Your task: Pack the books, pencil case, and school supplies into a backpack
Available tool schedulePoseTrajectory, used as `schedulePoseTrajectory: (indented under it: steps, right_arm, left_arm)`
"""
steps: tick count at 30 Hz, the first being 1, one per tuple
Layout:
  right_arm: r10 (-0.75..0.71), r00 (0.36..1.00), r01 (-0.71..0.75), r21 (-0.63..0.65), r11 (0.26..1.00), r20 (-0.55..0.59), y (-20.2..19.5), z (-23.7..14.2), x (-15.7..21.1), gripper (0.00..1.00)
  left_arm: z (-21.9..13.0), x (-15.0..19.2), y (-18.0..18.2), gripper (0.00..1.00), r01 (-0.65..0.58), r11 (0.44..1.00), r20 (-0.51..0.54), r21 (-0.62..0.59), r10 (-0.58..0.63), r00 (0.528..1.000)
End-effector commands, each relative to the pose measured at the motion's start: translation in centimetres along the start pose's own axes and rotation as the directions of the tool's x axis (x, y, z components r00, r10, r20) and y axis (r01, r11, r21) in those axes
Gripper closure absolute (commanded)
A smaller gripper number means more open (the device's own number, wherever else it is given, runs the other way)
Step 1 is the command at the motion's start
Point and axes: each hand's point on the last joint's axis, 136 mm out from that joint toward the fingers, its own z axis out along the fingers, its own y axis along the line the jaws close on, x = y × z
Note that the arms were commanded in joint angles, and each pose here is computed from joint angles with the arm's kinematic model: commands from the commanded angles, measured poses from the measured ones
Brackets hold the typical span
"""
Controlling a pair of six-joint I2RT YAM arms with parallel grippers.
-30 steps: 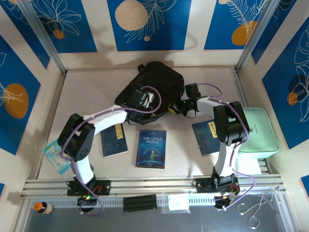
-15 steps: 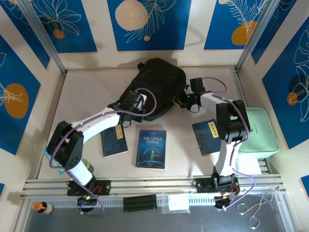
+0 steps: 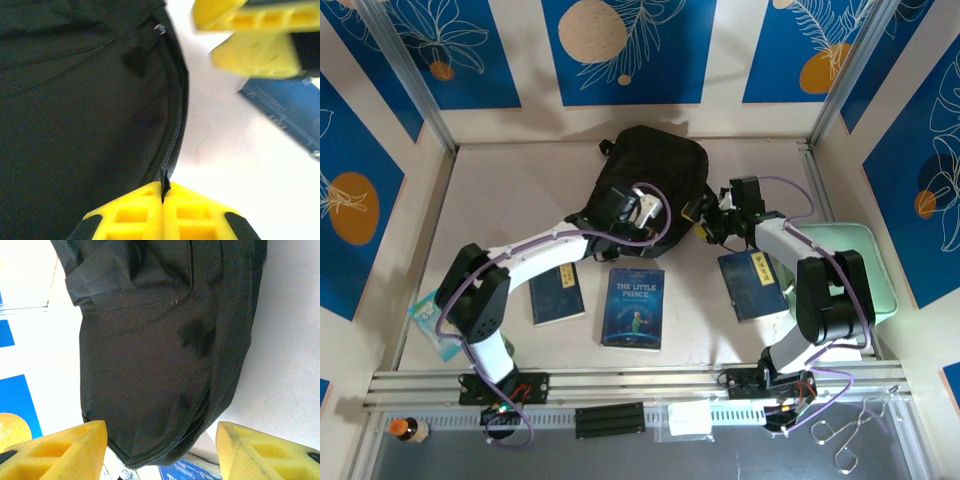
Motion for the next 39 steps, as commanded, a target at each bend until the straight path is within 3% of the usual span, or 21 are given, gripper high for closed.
schedulePoseTrajectory:
  steps: [1, 8, 18, 23, 26, 33, 39]
  right_arm:
    - [0.067, 0.997, -0.066, 0.021, 0.998, -0.029, -1.0, -0.4, 0.9, 0.41]
    - [0.136, 0.990, -0.133, 0.078, 0.988, -0.036, -2.7, 0.3, 1.2, 0.41]
    - [0.167, 0.985, -0.159, 0.134, 0.978, -0.052, -3.3, 2.9, 2.0, 0.43]
    - [0.164, 0.985, -0.155, 0.140, 0.978, -0.060, -3.5, 3.7, 1.9, 0.66]
    - [0.133, 0.991, -0.127, 0.159, 0.979, -0.028, -4.0, 3.5, 1.5, 0.81]
    - [0.046, 0.999, -0.050, 0.211, 0.976, 0.026, -4.6, 2.7, 0.0, 0.86]
    - [0.005, 0.999, -0.016, 0.220, 0.975, 0.048, -4.2, 2.5, -0.8, 0.86]
  left_arm:
    - [1.2, -2.9, -2.5, 1.00, 0.006, 0.995, 0.066, 0.103, -0.013, 0.998]
    - [3.2, -2.9, -2.9, 1.00, 0.041, 0.989, 0.055, 0.139, -0.049, 0.997]
    - [2.7, -1.3, -2.4, 1.00, 0.026, 0.993, 0.027, 0.118, -0.030, 0.999]
    - [2.4, -0.8, -2.0, 1.00, 0.021, 0.995, 0.020, 0.093, -0.023, 1.000]
    - [1.8, -0.2, -1.1, 1.00, 0.027, 0.999, 0.007, 0.045, -0.027, 1.000]
    - [-1.5, 2.8, 3.9, 1.00, 0.009, 0.984, -0.020, -0.180, -0.012, 1.000]
    - [-3.8, 4.6, 7.8, 1.00, 0.037, 0.957, -0.037, -0.289, -0.050, 0.998]
